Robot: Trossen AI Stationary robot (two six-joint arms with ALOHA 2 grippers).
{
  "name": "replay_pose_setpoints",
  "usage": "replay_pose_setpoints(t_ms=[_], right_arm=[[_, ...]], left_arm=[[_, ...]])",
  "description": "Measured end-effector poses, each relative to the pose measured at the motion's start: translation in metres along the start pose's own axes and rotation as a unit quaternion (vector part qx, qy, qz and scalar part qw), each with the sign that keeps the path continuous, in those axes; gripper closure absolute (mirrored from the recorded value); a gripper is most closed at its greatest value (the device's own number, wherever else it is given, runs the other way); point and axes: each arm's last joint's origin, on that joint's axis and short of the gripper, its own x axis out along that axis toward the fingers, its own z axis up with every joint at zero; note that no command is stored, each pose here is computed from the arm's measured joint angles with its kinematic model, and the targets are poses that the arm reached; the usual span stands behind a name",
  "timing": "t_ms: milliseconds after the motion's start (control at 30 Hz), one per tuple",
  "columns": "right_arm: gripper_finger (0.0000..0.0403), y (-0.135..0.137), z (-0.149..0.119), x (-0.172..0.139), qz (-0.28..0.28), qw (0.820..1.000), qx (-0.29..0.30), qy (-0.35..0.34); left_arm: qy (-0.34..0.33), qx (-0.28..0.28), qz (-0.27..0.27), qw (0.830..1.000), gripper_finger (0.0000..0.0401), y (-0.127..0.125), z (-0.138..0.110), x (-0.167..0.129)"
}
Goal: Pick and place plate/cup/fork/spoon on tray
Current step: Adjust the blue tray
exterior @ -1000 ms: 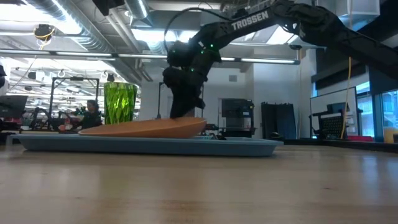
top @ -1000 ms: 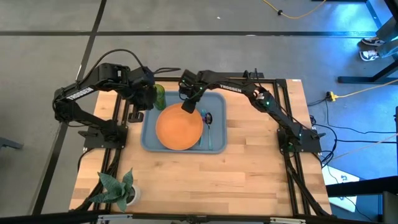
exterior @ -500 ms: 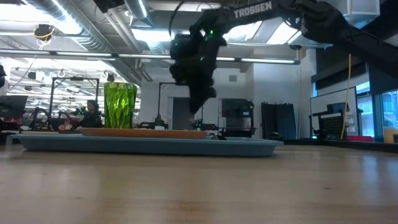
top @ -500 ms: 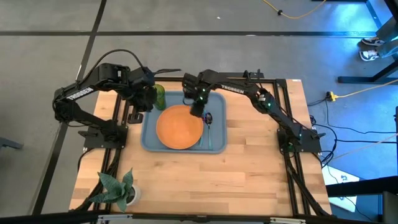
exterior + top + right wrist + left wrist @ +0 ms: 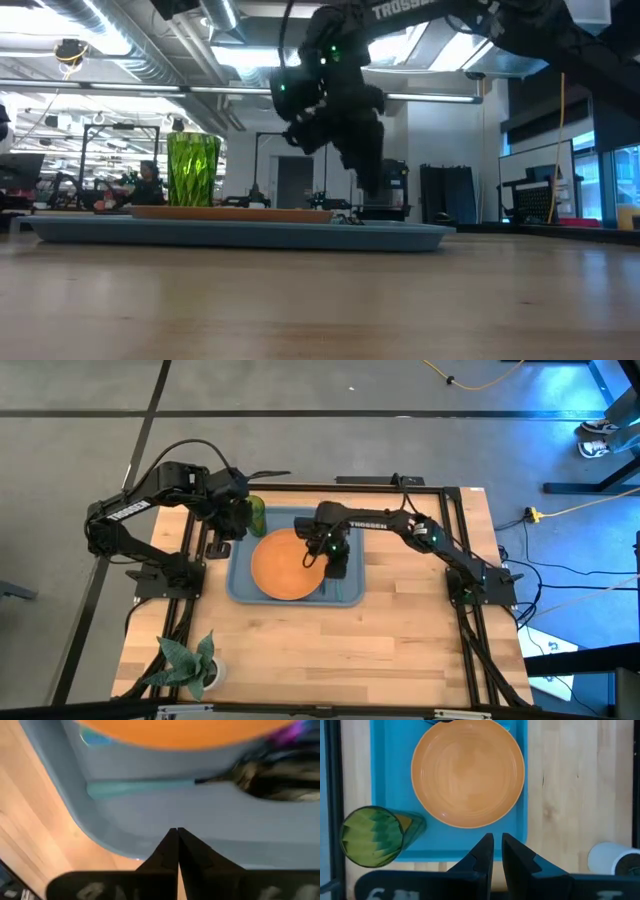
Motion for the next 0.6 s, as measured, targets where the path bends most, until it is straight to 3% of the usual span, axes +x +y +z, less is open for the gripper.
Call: replay_pose_setpoints(t_ms=[367,600], right_arm=[[0.0399,0.004,-0.024,0.047,-0.006,0.996,0.014,0.093],[0.0393,0.002,-0.046,0.058,-0.007,0.998,0.026,0.056]], left_arm=[[0.005,-0.019,0.026,0.999,0.0371,0.001,0.0,0.0],[0.005,-0.016,0.026,1.0,0.0371,0.002,0.0,0.0]])
